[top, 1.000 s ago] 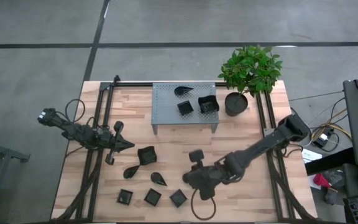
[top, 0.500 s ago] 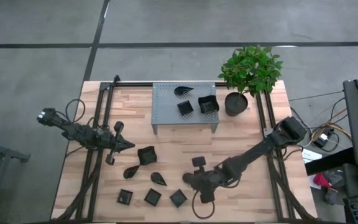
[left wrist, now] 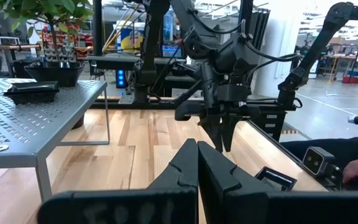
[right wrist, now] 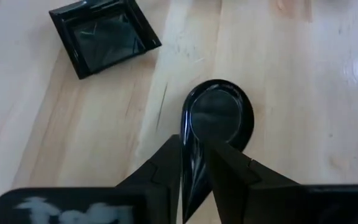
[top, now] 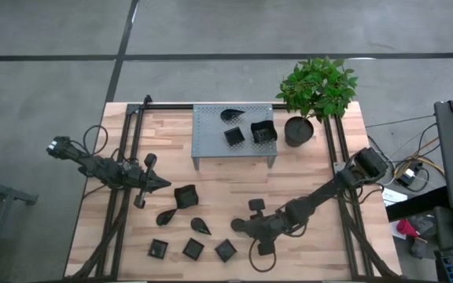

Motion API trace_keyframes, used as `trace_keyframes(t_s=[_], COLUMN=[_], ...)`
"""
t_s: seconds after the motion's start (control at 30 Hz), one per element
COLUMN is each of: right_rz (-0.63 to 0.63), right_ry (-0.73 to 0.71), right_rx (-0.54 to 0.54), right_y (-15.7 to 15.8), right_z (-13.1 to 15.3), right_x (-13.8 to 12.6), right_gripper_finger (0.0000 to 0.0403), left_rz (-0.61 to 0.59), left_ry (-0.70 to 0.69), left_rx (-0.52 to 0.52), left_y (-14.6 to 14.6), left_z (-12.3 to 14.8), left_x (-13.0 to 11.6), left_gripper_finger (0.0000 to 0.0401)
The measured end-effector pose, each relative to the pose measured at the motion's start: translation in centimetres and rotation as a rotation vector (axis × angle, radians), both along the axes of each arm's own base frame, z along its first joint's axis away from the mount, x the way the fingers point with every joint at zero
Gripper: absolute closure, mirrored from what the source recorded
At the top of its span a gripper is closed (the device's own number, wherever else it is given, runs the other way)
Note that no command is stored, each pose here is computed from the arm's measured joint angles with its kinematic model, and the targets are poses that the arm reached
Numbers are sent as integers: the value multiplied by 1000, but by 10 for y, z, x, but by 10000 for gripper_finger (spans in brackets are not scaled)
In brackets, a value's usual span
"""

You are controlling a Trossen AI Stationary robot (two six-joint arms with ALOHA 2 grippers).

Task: Pick & Place Mini shaped plates
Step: Stack the black drop-shaped plate on top of the black drop-shaped plate on the shelf

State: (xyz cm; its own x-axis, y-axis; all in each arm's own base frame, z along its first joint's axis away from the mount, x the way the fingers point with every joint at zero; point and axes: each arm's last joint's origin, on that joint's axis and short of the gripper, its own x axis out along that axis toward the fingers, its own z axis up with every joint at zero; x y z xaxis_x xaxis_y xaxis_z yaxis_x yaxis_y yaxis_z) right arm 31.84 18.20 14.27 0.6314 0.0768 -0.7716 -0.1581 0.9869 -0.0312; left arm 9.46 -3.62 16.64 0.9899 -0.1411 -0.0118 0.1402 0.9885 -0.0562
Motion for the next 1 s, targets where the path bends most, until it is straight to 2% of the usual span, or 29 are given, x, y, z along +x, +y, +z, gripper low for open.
trace_keyframes(t_s=[0.33, 0.63, 1.0], right_rz=[-2, 13, 10], right_ry=[-29, 25, 73], right_rx=[-2, -30, -124], right_y=[4, 12, 17], right_z=[-6, -27, -15], right_x=[-3, 7, 17], right_gripper_finger=[300, 316, 347], left_rz=[0, 0, 0], left_ry=[0, 0, 0], left_rx=[0, 0, 0], left_y=[0, 0, 0], left_z=[0, 0, 0], left_x=[0, 0, 0], left_gripper_finger=[401, 401, 401])
